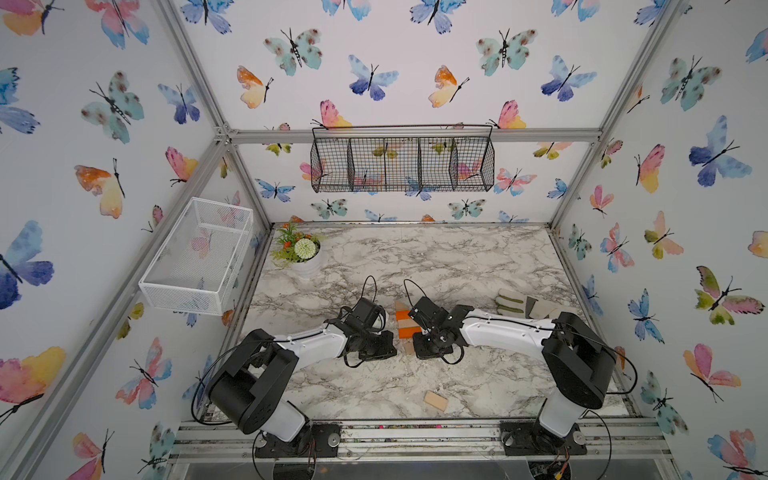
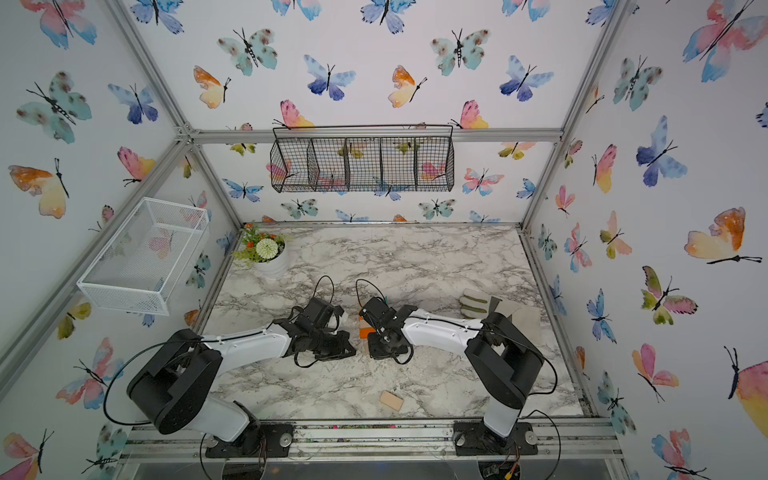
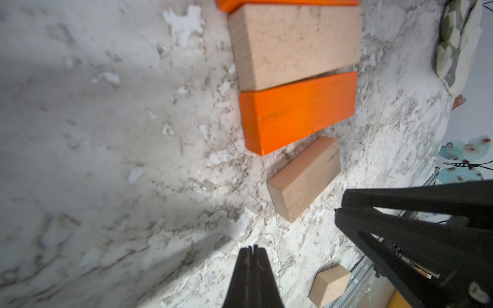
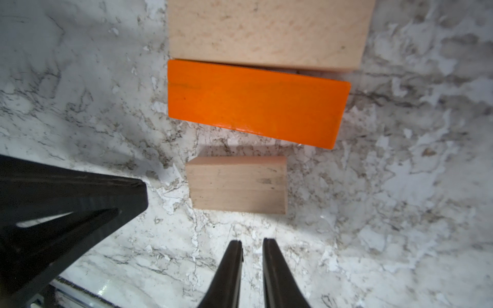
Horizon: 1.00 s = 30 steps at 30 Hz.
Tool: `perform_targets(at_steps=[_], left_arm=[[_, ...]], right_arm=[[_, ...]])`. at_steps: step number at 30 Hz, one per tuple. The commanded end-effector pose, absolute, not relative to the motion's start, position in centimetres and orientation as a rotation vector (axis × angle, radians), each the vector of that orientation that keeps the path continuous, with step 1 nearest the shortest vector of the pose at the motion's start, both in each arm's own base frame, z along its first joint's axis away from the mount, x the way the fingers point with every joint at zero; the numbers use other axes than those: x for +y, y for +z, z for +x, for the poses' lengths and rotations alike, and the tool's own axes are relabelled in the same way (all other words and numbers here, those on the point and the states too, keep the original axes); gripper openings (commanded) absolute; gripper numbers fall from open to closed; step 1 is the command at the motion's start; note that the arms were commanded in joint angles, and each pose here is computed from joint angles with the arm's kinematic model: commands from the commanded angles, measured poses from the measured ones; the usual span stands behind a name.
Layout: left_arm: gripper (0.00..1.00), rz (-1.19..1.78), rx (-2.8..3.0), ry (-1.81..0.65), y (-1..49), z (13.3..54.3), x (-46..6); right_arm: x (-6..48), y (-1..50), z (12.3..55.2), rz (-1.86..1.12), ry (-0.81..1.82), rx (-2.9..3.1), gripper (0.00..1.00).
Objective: Assemble a carrot with building blocks
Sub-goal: Assemble the building block at the center of the board.
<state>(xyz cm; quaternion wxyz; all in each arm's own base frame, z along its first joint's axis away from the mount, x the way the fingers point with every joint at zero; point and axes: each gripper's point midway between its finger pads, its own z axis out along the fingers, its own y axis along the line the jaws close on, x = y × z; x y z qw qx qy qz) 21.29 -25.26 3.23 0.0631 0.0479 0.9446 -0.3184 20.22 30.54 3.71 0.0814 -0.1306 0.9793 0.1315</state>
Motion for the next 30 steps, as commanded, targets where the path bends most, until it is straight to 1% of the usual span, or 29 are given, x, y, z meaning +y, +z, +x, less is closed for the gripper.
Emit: perform_targets(at_steps=[1,6,12,30], left_arm=[[0.0,0.145,2.85,-0.993,3.4,21.1,-25.6],[0.0,0.163,2.856,-1.012,3.1,20.9,-26.4],[0.0,0.156,2.855,-0.991,3.4,20.8,-26.1],[0.0,0.19,2.861,-0.963,3.6,19.7,-25.0]], right_arm=[[30.7,3.1,19.8,-0.435,0.417,2.946,0.19],[32.2,2.4,18.7,-0.502,0.546,2.979,0.18],[32.4,1.3,18.3,-0.506,0.561,3.007,0.18],[32.1,1.7,21.2,-0.429,0.417,2.963,0.16]])
